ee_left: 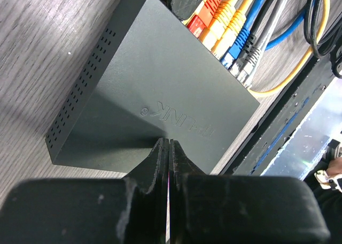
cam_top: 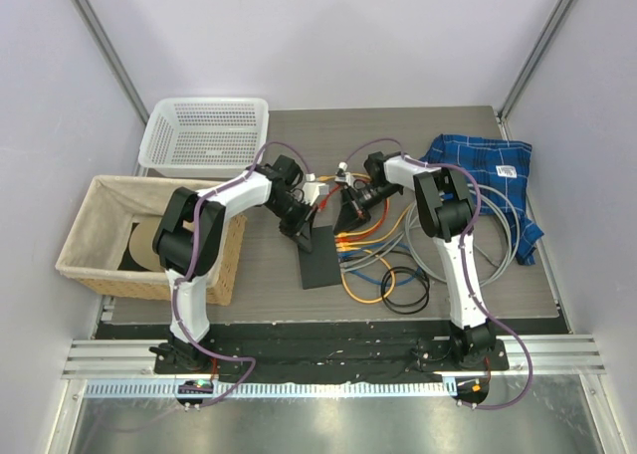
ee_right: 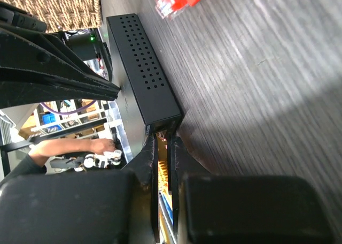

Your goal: Pull the plug from the switch port

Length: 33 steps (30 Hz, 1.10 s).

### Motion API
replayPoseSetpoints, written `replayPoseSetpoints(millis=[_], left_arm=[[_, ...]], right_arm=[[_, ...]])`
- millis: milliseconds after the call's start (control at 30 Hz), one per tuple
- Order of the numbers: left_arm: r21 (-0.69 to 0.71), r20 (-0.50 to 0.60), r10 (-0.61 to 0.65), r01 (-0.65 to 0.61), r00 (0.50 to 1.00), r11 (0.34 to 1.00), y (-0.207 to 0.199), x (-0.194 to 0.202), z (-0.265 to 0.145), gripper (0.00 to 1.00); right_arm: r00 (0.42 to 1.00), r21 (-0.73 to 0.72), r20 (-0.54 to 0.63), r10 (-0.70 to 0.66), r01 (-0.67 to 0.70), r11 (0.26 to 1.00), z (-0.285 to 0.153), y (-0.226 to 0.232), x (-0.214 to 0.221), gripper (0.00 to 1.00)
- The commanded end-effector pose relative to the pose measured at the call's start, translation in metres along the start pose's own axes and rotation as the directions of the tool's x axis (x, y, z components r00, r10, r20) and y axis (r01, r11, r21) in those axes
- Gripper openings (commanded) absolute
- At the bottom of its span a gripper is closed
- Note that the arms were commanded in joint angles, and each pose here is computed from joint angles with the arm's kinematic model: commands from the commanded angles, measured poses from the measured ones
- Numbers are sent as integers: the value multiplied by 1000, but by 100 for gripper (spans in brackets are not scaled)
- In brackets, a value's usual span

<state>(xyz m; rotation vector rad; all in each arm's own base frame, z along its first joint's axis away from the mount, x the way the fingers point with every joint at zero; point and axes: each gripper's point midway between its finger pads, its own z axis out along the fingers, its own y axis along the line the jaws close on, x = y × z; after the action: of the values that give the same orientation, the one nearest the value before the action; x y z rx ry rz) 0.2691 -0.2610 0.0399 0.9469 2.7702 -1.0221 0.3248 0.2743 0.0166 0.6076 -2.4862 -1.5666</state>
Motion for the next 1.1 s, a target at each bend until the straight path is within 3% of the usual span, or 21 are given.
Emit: replayPoseSetpoints(millis=[0,200,500,833,1067], left_arm=[[-274,-175,28,-76,984,959,74,46,31,0],[-277,-193,49,-102,980,956,72,47,33,0],[-292,-214,71,-133,974,947,71,50,36,0],[-295,-218,74,-138,973,945,71,49,36,0],[-300,-224,67,-134,972,944,72,49,38,0]], right_arm=[[991,298,-81,-111,130,946,-1,-73,15,1],[990,310,-83,-118,138,941,-4,-76,1,1],[981,310,-156,-114,158,938,-8,-77,16,1],[996,333,-22,-90,92,939,0,-70,8,1],[989,305,-89,-118,140,942,0,-67,6,2]])
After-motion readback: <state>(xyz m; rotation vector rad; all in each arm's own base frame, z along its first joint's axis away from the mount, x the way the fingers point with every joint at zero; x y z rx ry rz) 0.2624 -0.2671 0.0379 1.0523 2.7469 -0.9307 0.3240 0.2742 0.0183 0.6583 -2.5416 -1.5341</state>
